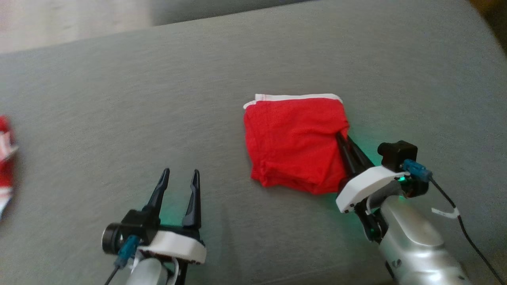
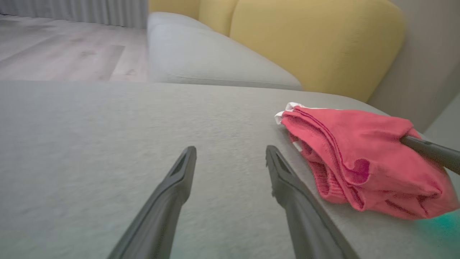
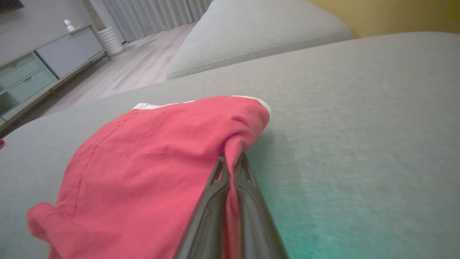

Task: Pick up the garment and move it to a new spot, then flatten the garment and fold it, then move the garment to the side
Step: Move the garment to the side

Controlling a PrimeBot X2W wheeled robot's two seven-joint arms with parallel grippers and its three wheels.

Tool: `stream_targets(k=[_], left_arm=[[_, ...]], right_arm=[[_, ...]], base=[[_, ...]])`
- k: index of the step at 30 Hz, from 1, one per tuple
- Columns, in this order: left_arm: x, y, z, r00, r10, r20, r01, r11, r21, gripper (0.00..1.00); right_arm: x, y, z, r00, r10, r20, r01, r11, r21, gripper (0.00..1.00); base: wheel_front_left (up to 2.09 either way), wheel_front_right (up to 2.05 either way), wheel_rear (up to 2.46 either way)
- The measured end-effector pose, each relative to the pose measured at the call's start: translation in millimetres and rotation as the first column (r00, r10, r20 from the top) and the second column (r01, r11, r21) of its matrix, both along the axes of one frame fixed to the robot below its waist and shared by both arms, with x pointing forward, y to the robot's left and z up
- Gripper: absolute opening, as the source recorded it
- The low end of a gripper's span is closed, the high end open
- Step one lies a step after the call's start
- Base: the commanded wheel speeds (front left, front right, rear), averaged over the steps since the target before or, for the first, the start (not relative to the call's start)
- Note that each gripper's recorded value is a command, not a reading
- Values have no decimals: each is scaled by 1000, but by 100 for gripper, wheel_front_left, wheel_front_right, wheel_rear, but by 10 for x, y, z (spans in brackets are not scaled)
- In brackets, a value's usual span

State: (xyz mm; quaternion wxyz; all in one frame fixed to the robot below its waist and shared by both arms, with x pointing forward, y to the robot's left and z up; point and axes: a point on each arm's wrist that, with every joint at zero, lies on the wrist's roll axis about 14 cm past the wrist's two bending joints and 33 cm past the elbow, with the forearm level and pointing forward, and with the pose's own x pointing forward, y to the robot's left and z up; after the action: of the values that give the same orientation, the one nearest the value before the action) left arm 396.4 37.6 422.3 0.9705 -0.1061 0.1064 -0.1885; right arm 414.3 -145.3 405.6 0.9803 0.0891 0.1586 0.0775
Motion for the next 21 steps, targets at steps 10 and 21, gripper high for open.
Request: stream_targets(k=[10,21], left_arm=[[24,-921,-36,963,-270,7,270,962,-42,100],[94,-1010,-311,950,-308,-44,306,951,-38,100]], right_arm=[[-390,-728,23,977,-211,-11,211,977,-14,0],[-31,-1485,178,963,-270,11,264,931,-254,0]], base=[[0,0,0],[0,0,0]])
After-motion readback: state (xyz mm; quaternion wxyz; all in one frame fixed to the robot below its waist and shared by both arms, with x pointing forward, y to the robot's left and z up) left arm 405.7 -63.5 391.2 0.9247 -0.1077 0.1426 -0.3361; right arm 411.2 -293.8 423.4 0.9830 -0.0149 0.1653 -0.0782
